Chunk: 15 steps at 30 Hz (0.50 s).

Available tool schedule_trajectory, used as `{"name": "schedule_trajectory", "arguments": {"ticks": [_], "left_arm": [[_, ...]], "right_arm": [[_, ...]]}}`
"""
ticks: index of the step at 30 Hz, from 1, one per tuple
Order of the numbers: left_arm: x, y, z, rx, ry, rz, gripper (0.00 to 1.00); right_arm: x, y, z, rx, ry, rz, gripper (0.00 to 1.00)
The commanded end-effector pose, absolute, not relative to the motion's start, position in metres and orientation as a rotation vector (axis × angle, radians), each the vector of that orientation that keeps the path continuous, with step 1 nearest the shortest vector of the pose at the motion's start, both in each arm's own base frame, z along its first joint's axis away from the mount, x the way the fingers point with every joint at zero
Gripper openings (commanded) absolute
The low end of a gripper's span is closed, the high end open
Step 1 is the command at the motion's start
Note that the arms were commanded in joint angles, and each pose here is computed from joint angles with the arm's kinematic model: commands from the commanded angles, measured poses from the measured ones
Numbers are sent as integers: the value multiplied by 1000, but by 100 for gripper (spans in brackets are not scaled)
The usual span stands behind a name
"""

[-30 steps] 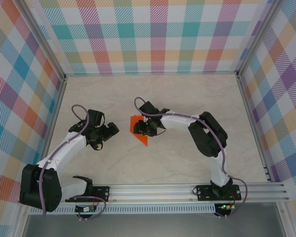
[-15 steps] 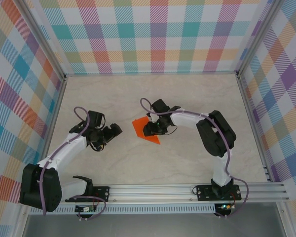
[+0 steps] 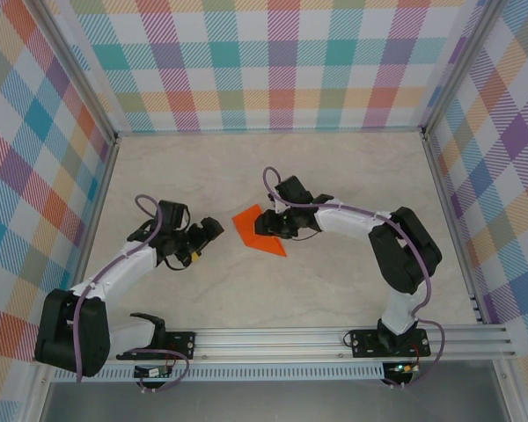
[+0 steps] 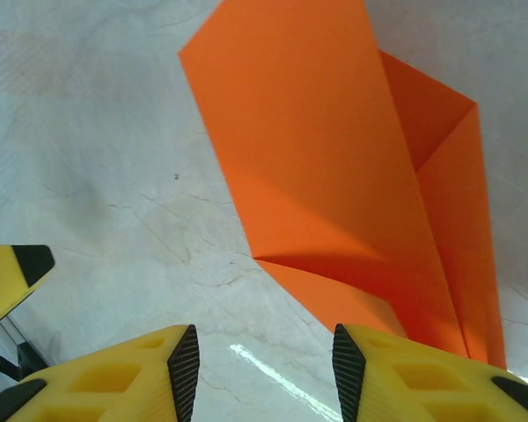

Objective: Fold a paper plane with a square sheet of paper (pick it up from the middle)
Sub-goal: Move the paper to the center of the table, then fold the wing for the fifth time at the center of the table.

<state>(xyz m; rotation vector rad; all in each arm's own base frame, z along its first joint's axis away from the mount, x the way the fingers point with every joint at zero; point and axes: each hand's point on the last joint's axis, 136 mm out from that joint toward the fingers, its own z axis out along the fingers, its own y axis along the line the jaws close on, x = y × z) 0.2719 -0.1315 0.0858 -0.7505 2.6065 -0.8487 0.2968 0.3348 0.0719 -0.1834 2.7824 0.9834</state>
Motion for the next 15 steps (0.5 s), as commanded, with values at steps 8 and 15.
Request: {"name": "schedule_trajectory", "arguments": {"ticks": [8,15], "left_arm": [[285,-171,91,-683,2598,-999,92],[291,-191,88,-674,2608,-1063,85]], "right_arm": [[299,329,44,-129,2833,914,46],[306,321,30,-61,2846,901,46]]}}
